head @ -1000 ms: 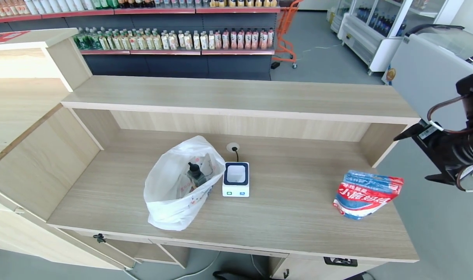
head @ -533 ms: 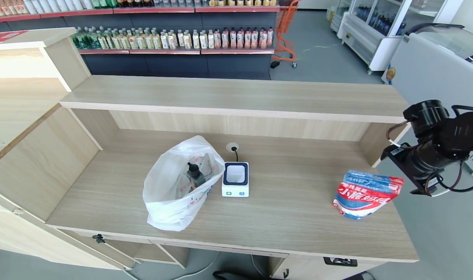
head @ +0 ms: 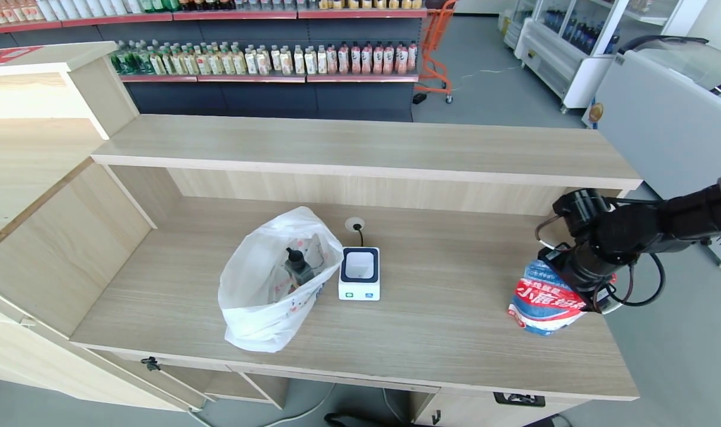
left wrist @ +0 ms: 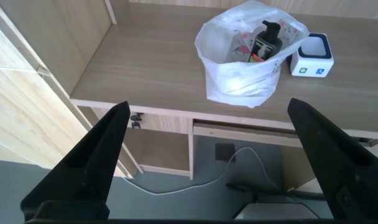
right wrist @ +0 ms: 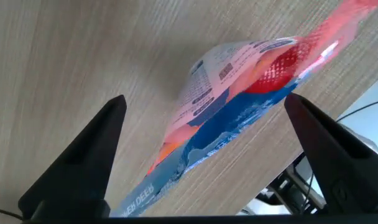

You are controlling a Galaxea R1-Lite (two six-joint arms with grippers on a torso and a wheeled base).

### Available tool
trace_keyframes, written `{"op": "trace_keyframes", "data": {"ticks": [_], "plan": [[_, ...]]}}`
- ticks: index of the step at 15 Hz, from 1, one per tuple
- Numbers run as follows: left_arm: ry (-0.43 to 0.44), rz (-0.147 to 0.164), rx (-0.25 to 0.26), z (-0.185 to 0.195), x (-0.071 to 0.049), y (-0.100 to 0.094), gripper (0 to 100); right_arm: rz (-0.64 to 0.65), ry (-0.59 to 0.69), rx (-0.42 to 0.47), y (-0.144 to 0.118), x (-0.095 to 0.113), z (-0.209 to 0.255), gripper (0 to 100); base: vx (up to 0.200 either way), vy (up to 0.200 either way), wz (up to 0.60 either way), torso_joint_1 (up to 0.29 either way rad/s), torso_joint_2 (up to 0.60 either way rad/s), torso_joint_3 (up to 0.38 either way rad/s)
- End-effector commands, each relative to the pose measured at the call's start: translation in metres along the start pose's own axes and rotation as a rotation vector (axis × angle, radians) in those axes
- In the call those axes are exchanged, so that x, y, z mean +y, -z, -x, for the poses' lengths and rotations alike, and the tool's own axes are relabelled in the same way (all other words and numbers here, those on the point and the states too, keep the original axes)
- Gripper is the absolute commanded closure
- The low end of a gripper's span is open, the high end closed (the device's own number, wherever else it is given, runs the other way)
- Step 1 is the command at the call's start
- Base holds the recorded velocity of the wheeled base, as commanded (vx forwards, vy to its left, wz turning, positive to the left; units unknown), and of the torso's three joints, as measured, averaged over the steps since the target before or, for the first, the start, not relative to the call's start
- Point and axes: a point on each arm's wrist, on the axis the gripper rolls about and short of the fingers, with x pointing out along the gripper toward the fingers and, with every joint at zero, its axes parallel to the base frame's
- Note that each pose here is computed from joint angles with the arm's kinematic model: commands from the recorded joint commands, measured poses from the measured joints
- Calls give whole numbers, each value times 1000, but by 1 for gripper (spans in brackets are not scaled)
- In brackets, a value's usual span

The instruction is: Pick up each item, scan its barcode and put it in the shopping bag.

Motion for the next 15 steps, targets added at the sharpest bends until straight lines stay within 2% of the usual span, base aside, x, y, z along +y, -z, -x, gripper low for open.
{"op": "trace_keyframes", "data": {"ticks": [1,4,5,12,14,15], "plan": [[0,0,0,0,0,0,0,109,68,46,25,-2,-28,0,0,0,0,0,0,0],[0,-1,0,0,0,0,0,166,100,14,33,-2,-38,0,0,0,0,0,0,0],[0,0,0,0,0,0,0,171,108,-21,36,-2,-44,100,0,0,0,0,0,0],[0,-1,0,0,0,0,0,266,116,-61,39,0,-37,100,0,0,0,0,0,0],[0,-1,0,0,0,0,0,283,51,-71,30,7,-14,100,0,0,0,0,0,0],[0,-1,0,0,0,0,0,298,-23,-44,23,11,5,100,0,0,0,0,0,0]]}}
